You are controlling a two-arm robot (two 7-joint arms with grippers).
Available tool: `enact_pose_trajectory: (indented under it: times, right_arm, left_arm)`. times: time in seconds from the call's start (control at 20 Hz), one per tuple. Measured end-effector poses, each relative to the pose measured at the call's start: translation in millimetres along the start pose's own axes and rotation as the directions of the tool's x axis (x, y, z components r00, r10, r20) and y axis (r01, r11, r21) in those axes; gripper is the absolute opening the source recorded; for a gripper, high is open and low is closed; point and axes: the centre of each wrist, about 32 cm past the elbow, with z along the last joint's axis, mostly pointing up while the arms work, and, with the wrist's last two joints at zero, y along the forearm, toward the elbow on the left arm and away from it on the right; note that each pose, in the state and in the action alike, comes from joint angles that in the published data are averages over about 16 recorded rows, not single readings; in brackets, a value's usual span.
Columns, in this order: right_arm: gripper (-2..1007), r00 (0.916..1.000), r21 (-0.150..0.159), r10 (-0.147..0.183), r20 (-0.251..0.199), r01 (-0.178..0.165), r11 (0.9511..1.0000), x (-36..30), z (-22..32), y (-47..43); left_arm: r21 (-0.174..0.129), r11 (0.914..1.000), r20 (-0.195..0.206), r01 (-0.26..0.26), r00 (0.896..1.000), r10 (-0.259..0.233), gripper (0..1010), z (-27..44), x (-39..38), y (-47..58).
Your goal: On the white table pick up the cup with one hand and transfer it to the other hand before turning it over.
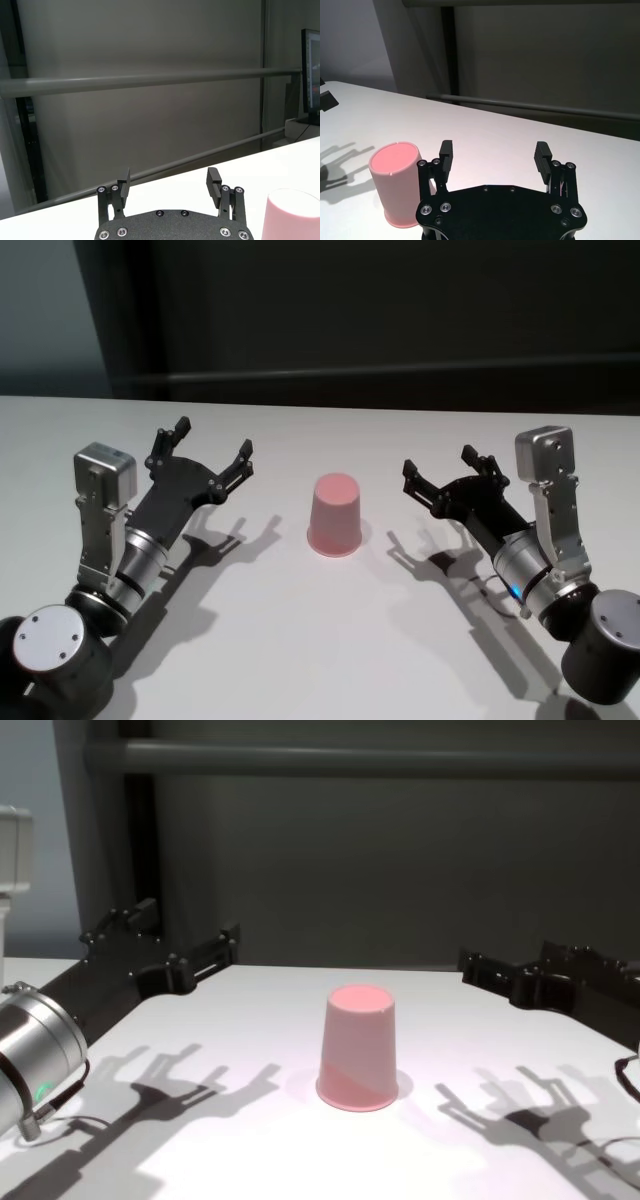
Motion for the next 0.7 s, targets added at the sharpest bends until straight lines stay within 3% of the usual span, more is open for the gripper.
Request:
enact_pose_trajectory:
  times: [0.35, 0.7]
  right_arm:
    - [1002, 0.9998, -0.016, -0.011, -0.018, 0.011, 0.9998, -0.1, -8.5, -1.5]
    - [1002, 0.9992, -0.021, -0.027, -0.028, 0.026, 0.9994, 0.3, -13.5, -4.0]
  left_arm:
    - [0.000, 1.0000, 0.000, 0.000, 1.000, 0.000, 1003, 0.0, 0.0, 0.0]
    - [0.000, 1.0000, 0.000, 0.000, 1.000, 0.000, 1003, 0.0, 0.0, 0.0]
